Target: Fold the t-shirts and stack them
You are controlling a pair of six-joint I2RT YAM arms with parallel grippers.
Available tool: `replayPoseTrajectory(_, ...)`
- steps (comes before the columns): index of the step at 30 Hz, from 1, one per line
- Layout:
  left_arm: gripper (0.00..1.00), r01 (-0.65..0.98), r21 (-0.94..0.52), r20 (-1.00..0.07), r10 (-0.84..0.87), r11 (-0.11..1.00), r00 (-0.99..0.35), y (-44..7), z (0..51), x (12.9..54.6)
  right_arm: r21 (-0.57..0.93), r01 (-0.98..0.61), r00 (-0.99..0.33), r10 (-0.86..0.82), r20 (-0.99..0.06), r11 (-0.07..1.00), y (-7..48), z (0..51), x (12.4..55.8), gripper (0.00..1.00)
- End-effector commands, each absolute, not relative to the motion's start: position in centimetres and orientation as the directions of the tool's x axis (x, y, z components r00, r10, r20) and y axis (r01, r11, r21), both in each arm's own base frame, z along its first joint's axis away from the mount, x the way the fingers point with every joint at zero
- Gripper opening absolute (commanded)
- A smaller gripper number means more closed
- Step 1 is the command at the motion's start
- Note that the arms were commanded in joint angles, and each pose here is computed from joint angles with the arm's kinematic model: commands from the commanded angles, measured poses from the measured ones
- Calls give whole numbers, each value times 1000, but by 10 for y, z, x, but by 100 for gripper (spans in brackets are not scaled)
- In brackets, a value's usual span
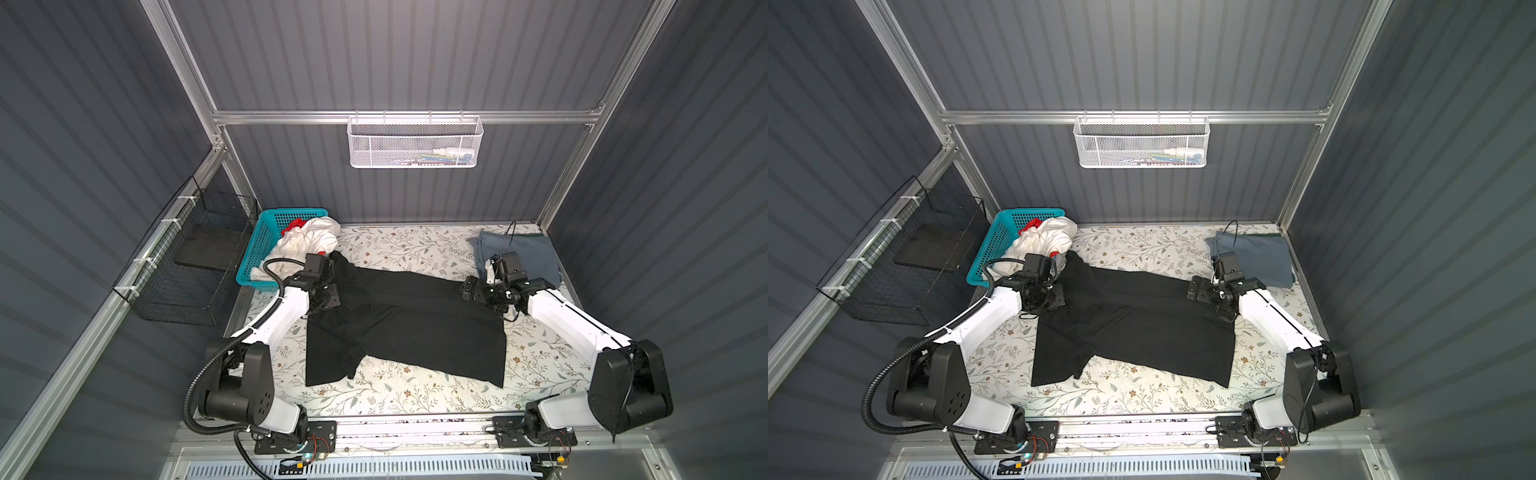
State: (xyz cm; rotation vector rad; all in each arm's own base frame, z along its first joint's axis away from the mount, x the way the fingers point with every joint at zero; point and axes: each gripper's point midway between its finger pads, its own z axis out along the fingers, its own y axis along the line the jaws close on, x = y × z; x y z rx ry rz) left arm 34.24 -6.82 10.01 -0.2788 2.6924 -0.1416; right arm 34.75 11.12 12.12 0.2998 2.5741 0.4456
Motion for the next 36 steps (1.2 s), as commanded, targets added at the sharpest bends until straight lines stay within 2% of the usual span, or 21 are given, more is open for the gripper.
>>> replayPoseTrajectory(1,44,-196,-149,-394,-240,969,-887,-66,106,338,355,131,-842,293,-454,926,108,126,353,99)
replayPoseTrajectory(4,44,-191,-184,-442,-255,964,-860,-70,122,352,322,142,-845,284,-453,936,103,123,352,99)
replayPoseTrajectory(6,55,-183,-213,-476,-266,960,-838,-74,136,364,282,158,-845,277,-457,946,95,122,351,99)
replayPoseTrajectory(10,68,-139,-267,-532,-266,954,-804,-87,154,394,236,240,-833,324,-448,942,66,118,350,99)
replayPoseTrajectory(13,71,-122,-266,-553,-255,956,-793,-93,151,418,267,295,-816,387,-430,917,47,114,352,99)
replayPoseTrajectory(22,73,-84,-213,-581,-195,973,-790,-104,134,484,273,382,-783,466,-412,883,11,87,371,97)
replayPoseTrajectory(31,71,-85,-190,-572,-180,978,-801,-109,105,516,245,401,-817,465,-341,883,5,52,382,85)
replayPoseTrajectory(36,67,-111,-136,-576,-170,984,-800,-101,98,523,236,409,-813,470,-343,881,-2,50,387,73)
